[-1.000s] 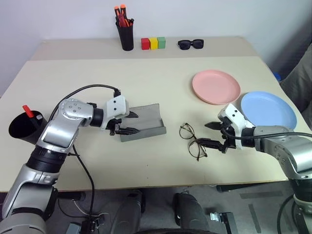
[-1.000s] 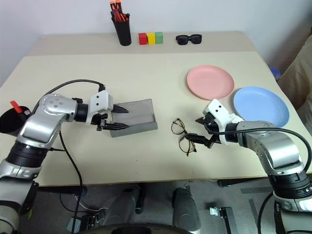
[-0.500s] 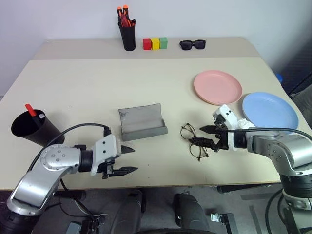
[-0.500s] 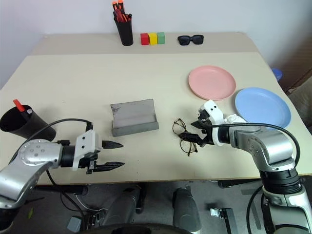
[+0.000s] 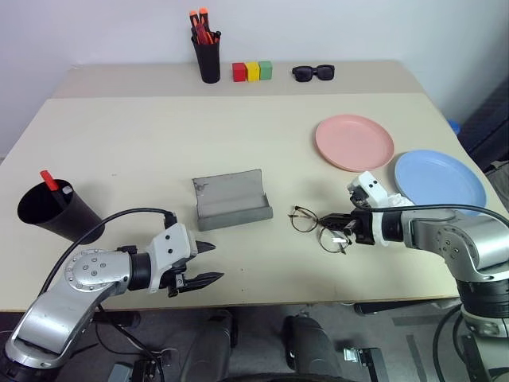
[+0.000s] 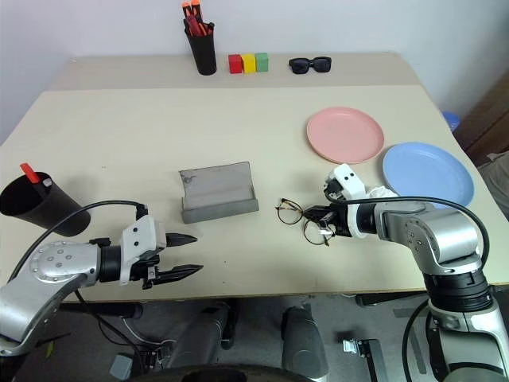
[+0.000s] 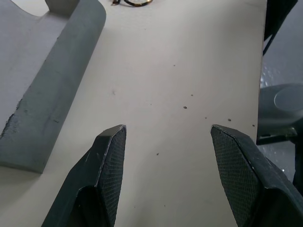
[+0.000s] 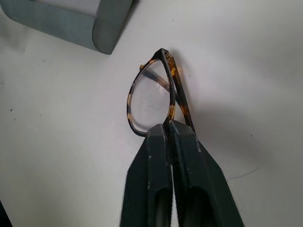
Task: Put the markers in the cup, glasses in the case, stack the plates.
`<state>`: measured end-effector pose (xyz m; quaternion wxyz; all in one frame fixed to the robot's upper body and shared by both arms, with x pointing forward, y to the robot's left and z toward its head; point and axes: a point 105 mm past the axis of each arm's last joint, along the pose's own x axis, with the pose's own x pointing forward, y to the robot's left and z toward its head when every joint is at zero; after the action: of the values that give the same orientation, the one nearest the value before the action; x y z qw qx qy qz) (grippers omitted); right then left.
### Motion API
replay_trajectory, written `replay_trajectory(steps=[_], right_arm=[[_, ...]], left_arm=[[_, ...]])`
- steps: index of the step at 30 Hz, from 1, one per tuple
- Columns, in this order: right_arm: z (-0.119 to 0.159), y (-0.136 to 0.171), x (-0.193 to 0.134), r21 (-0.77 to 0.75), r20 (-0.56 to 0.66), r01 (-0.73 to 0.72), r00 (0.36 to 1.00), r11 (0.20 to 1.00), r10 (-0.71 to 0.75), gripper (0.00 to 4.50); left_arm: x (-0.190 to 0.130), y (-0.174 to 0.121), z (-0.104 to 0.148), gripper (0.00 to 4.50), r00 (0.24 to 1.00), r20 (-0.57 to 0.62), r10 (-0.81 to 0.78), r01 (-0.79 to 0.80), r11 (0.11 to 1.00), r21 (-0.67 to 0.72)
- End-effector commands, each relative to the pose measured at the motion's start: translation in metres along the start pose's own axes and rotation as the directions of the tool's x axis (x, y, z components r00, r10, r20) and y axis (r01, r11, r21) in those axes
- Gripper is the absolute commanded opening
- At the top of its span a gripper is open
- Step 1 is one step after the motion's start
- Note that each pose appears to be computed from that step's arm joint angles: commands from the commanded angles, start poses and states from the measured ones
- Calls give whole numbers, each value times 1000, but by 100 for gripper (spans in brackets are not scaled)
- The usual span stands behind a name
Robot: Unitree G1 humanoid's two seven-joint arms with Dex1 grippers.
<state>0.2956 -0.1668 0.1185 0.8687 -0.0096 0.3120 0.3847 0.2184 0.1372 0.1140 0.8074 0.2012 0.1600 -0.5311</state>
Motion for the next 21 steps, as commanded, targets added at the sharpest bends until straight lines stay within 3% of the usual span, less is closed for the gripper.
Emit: replay_trajectory(steps=[1, 11, 14, 19, 21], right_arm=[[6, 3, -5, -41, 11, 8, 1000, 999, -7, 3], [22, 9, -15, -248, 8, 12, 1000, 969, -11, 3], [23, 10, -14, -271, 3, 12, 1000, 963, -12, 88], [20, 6, -10, -259, -14, 29, 999, 966, -34, 343], [19, 5, -9, -253, -19, 32, 999, 967, -38, 343]], left_arm=[[-3, -1, 8, 290, 1000, 13, 8, -9, 999, 34], [-2, 0, 8, 290, 1000, 14, 13, -13, 1000, 26], [0, -1, 8, 290, 1000, 17, 12, -13, 1000, 26], [3, -2, 10, 290, 1000, 25, 12, -13, 1000, 26], [3, -3, 10, 290, 1000, 27, 12, -12, 1000, 26]])
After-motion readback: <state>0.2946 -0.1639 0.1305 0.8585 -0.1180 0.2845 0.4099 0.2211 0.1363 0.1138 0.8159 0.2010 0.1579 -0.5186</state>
